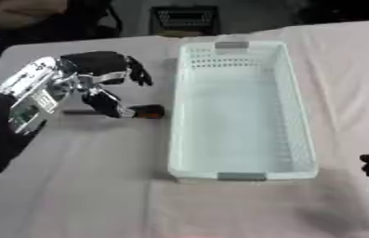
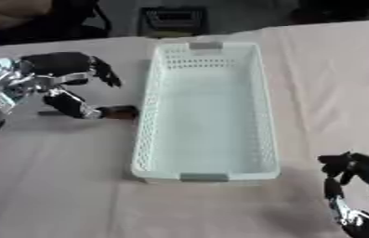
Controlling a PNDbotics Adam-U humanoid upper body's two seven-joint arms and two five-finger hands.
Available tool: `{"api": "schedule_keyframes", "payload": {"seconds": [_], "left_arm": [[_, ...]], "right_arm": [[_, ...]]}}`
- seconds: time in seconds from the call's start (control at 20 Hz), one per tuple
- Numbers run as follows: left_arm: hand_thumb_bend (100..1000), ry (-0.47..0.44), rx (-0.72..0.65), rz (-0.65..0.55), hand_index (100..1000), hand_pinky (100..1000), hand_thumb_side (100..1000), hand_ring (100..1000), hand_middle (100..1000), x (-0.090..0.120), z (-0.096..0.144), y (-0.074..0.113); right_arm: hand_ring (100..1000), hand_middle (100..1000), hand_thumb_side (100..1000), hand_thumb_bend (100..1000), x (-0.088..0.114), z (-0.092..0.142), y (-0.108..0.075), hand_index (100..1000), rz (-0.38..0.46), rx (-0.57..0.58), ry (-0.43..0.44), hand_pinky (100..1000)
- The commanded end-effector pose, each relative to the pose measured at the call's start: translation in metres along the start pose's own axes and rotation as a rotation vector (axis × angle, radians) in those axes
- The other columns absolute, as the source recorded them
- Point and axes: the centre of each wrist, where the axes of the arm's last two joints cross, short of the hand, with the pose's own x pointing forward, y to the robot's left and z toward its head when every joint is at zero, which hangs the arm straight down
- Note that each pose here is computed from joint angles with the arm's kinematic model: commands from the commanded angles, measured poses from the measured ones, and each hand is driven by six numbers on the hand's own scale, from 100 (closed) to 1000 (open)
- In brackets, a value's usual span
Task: Pick up objects on the table and place them in the box.
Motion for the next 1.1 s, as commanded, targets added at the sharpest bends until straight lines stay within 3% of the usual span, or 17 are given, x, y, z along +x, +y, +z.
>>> {"api": "schedule_keyframes", "payload": {"seconds": [0.05,0.55,1.1], "left_arm": [[454,0.006,0.005,-0.029,824,733,398,754,682,-0.004,0.0,0.006],[460,0.022,-0.028,-0.034,818,734,387,757,682,-0.008,-0.004,-0.009],[505,0.105,-0.01,-0.09,805,739,384,772,693,-0.007,-0.012,-0.034]], "right_arm": [[552,578,781,100,0.001,-0.001,-0.007,789,0.018,0.0,-0.019,430],[552,578,781,100,0.001,-0.001,-0.007,788,0.018,-0.002,-0.018,429],[552,577,780,100,0.002,-0.001,-0.007,788,0.017,-0.007,-0.019,429]]}}
